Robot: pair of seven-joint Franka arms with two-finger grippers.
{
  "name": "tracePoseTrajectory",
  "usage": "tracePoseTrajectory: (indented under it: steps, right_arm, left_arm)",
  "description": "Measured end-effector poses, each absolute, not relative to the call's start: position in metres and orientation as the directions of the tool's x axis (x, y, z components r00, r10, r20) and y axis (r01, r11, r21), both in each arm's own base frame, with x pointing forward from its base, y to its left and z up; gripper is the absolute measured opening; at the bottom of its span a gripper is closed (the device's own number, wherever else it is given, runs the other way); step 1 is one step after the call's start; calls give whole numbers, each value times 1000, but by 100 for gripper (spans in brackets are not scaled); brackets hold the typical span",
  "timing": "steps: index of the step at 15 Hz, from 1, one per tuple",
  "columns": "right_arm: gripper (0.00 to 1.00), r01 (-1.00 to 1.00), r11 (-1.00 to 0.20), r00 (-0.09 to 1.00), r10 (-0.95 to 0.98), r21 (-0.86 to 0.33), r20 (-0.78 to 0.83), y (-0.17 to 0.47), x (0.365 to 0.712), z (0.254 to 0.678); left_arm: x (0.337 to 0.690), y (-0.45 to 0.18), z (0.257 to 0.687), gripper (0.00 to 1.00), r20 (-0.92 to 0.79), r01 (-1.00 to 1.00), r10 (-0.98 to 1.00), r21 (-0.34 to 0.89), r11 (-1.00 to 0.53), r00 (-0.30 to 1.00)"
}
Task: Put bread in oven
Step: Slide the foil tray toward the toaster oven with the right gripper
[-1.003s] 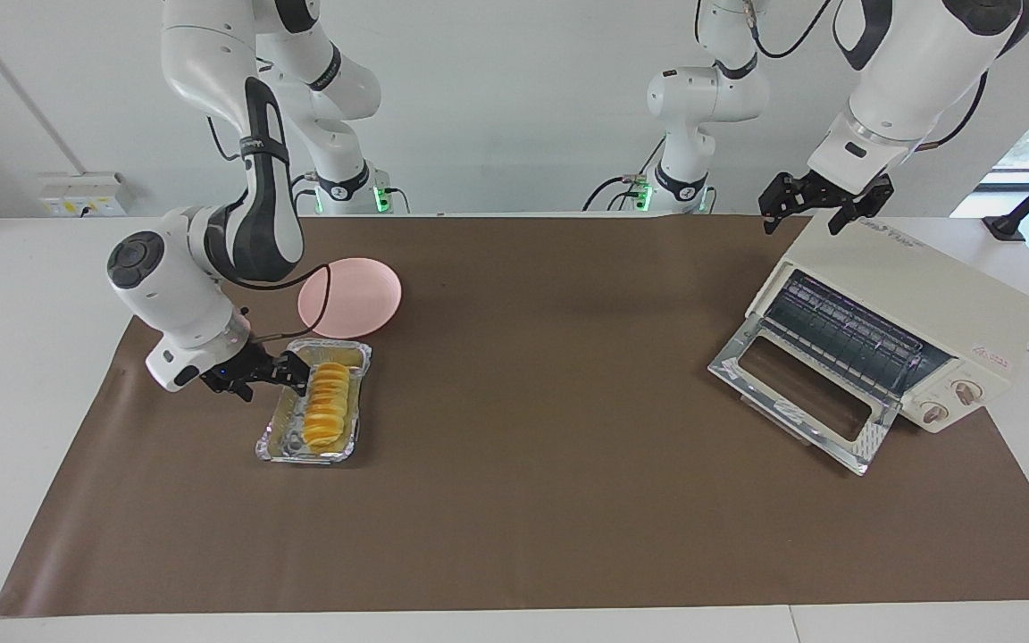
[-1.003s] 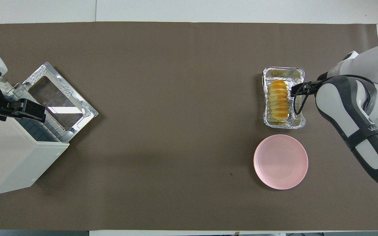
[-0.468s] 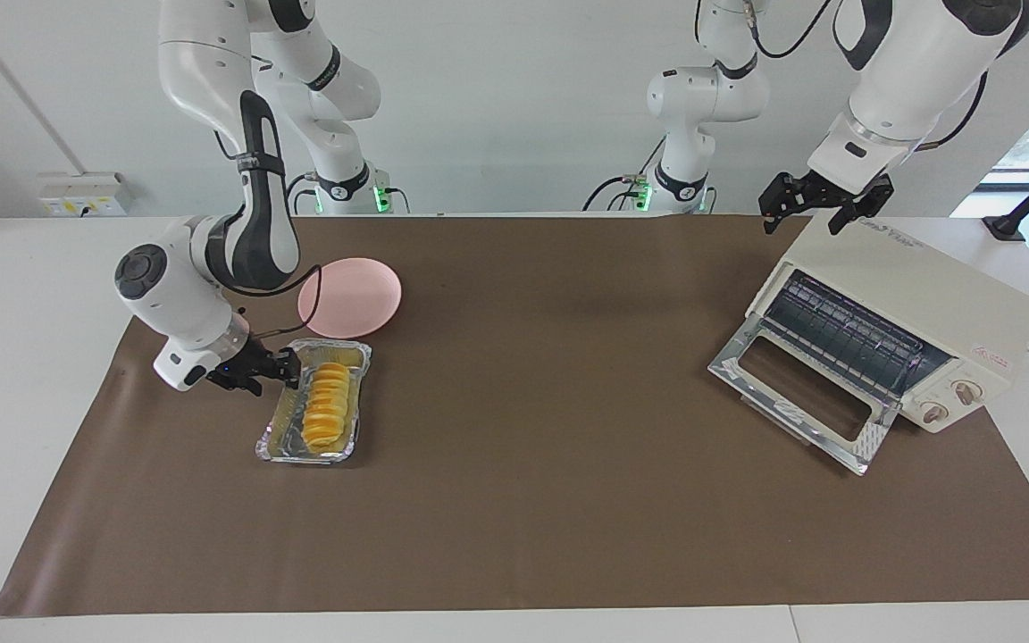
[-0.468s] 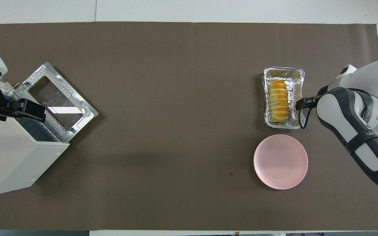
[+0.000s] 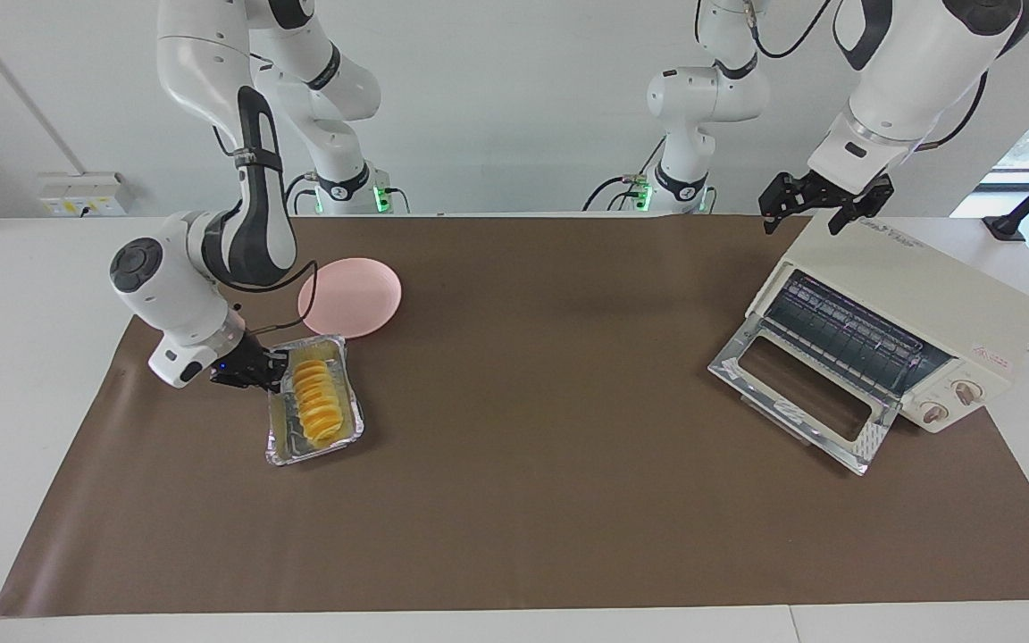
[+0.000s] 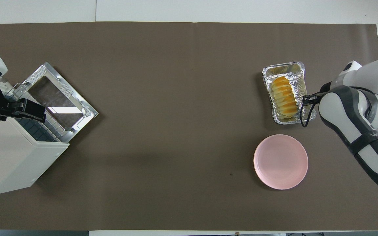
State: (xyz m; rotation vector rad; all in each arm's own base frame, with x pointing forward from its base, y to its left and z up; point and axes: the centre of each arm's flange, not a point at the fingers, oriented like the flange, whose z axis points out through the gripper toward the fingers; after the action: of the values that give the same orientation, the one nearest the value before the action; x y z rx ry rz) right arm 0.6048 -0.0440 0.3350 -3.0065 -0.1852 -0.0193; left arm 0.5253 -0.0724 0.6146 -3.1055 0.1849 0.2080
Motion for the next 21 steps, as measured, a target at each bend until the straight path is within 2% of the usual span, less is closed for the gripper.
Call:
tracePoseTrajectory:
  steps: [5,8,11,13,16,21]
  right_arm:
    - [2,116,-985,991,106,-129,82,39,627,375]
    - [2,56,-986,995,42,-156,92,138,626,406]
    - [2,-3,-978,996,-21,-207,86,236,607,432]
    - [2,-24,-971,997,-39,-236,59,278,593,430]
    - [2,-42,-968,997,-56,-249,52,326,582,403]
    - [2,-50,-969,997,-61,-241,38,354,581,360]
  left_arm:
    - [525,-72,615,100,-134,-120,-117,-16,-993,984]
    - [525,-72,615,100,-134,-120,-117,-16,-993,984]
    - [525,-72,615,100,-134,-120,-117,-16,-993,984]
    - [525,-72,615,100,-134,-120,-117,-16,-993,984]
    - [525,-72,615,100,-134,-120,-117,-16,-993,984]
    - [525,-72,615,100,-134,-120,-117,-16,-993,984]
